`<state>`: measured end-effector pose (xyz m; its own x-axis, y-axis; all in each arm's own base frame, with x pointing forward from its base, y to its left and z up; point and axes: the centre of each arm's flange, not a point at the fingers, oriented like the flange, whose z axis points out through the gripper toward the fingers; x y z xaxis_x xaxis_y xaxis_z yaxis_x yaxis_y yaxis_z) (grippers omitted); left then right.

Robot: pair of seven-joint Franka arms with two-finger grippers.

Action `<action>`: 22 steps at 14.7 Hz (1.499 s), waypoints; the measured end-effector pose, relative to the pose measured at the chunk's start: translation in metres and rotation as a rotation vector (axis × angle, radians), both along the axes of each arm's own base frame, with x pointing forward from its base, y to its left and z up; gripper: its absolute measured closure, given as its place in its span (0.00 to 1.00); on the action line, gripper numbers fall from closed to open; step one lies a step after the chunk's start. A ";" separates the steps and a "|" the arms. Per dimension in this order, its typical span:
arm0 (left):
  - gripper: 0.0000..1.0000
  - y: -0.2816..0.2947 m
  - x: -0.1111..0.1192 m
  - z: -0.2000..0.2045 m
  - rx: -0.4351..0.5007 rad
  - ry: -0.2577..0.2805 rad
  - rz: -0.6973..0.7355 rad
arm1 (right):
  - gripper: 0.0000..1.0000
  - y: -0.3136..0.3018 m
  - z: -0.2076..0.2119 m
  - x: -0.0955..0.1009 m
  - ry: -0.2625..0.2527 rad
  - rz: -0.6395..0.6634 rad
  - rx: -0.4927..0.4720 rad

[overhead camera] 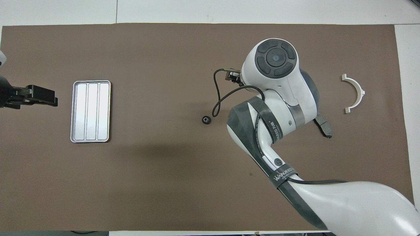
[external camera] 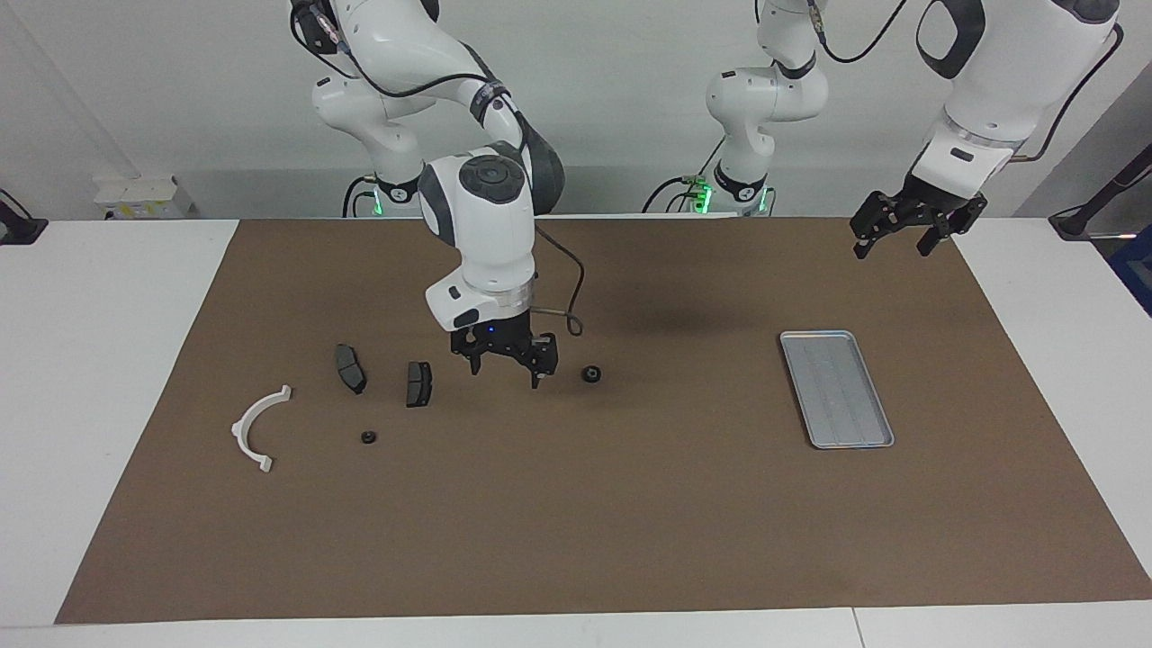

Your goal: Pick bearing gear from pile to tray

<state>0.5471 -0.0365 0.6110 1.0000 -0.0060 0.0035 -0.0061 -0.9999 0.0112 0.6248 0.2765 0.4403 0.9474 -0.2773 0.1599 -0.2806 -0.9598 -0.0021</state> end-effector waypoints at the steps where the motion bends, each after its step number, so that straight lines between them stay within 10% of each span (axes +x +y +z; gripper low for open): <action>1: 0.00 -0.002 -0.002 -0.005 0.000 0.002 0.017 | 0.00 -0.001 0.000 0.000 0.001 0.009 -0.002; 22: 0.00 -0.301 -0.002 -0.223 0.102 -0.049 0.126 | 0.00 -0.061 0.028 0.023 -0.028 0.049 0.077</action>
<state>0.5455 -0.3380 0.3876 0.9914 0.1167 0.0584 0.1216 -0.9887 -0.0875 0.6480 0.2153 0.4684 0.9555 -0.2431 0.1668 -0.2319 -0.9691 -0.0839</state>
